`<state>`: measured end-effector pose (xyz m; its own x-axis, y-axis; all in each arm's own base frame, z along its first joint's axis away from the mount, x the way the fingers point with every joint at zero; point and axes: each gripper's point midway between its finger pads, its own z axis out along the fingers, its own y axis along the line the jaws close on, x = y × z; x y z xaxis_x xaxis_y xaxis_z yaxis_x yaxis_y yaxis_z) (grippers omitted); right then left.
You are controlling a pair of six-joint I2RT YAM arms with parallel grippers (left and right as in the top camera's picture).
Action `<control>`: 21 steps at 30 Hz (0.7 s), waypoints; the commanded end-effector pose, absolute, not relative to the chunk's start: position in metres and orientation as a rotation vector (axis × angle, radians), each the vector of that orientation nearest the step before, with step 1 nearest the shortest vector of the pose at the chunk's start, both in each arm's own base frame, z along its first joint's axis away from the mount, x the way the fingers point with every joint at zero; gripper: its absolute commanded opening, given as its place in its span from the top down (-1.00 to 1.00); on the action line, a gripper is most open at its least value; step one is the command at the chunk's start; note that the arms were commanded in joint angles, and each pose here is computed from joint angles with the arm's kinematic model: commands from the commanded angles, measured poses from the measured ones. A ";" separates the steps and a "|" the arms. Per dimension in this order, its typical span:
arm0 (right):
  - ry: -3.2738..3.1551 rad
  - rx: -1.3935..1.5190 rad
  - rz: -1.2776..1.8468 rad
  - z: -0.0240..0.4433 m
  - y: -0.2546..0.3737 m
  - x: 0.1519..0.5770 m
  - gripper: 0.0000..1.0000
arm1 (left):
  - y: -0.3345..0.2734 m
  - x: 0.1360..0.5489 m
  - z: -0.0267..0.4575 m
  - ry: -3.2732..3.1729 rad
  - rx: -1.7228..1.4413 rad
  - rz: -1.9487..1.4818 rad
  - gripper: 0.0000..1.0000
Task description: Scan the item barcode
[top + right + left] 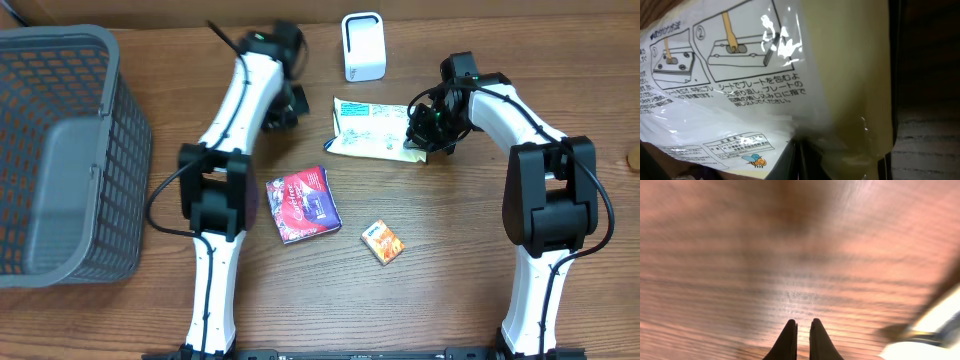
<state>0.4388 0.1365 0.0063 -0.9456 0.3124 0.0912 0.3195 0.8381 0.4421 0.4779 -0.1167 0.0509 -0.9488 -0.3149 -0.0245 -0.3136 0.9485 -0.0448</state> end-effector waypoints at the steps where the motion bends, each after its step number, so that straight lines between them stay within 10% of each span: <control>1: -2.980 -0.521 -0.596 -0.020 0.127 0.427 0.93 | -0.169 0.494 0.106 2.979 -0.366 -0.537 0.91; 13: -2.983 -0.520 -0.599 -0.020 0.128 0.427 0.92 | -0.281 0.493 0.068 2.915 -0.097 -0.841 0.92; 21: -2.985 -0.469 -0.592 -0.020 0.126 0.424 0.93 | -0.210 0.501 0.011 2.921 -0.233 -0.197 0.91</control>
<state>0.4378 0.1363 0.0061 -0.9514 0.2957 0.0861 0.3025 0.8444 0.4421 0.4928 -0.2662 0.0464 -0.9829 -0.1137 -0.1447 -0.0508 0.9234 -0.3804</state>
